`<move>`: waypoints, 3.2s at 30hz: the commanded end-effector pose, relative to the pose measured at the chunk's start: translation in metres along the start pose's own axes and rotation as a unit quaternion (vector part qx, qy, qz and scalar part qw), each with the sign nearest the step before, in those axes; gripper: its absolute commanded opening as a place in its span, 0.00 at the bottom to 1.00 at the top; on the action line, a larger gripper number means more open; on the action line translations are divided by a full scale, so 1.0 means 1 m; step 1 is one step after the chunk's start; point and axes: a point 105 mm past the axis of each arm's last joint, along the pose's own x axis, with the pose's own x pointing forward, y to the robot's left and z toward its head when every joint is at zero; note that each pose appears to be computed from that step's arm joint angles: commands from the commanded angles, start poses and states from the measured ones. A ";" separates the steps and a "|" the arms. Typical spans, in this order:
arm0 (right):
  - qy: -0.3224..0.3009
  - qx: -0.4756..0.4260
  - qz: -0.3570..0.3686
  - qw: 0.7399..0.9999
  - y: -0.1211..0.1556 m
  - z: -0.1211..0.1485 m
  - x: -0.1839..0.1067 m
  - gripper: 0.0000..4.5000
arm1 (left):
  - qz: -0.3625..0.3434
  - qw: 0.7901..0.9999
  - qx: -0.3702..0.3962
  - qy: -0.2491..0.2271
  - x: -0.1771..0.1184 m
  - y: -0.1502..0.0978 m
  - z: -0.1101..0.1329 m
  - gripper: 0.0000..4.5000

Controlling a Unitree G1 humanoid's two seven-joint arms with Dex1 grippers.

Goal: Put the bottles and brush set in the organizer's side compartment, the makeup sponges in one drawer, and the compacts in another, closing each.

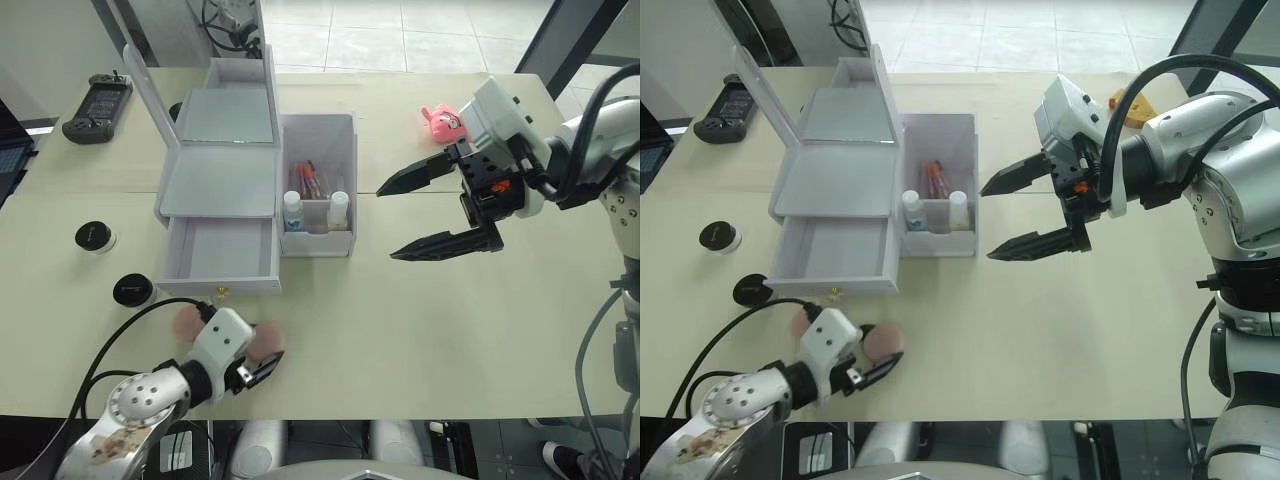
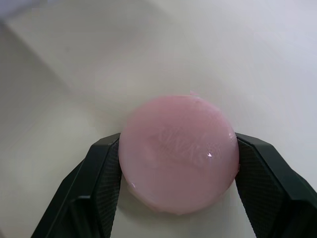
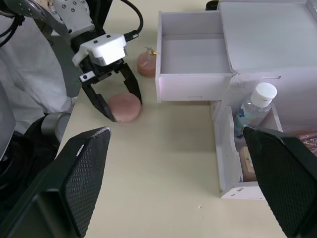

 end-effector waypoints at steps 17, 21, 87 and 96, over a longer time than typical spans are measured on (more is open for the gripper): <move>-0.039 -0.040 0.000 0.998 -0.006 0.014 0.009 1.00 | 0.042 0.986 0.082 -0.142 -0.097 0.077 0.150 0.66; -0.043 -0.032 -0.006 0.999 -0.004 0.011 0.009 1.00 | 0.070 0.990 0.082 -0.088 -0.076 0.097 0.137 0.66; -0.102 0.152 -0.283 0.942 -0.024 -0.144 -0.086 1.00 | 0.392 0.901 -0.134 -0.124 -0.227 0.167 -0.060 0.99; -0.149 0.085 -0.116 0.978 -0.013 -0.051 -0.041 1.00 | 0.221 0.955 -0.119 -0.155 -0.178 0.118 -0.021 0.99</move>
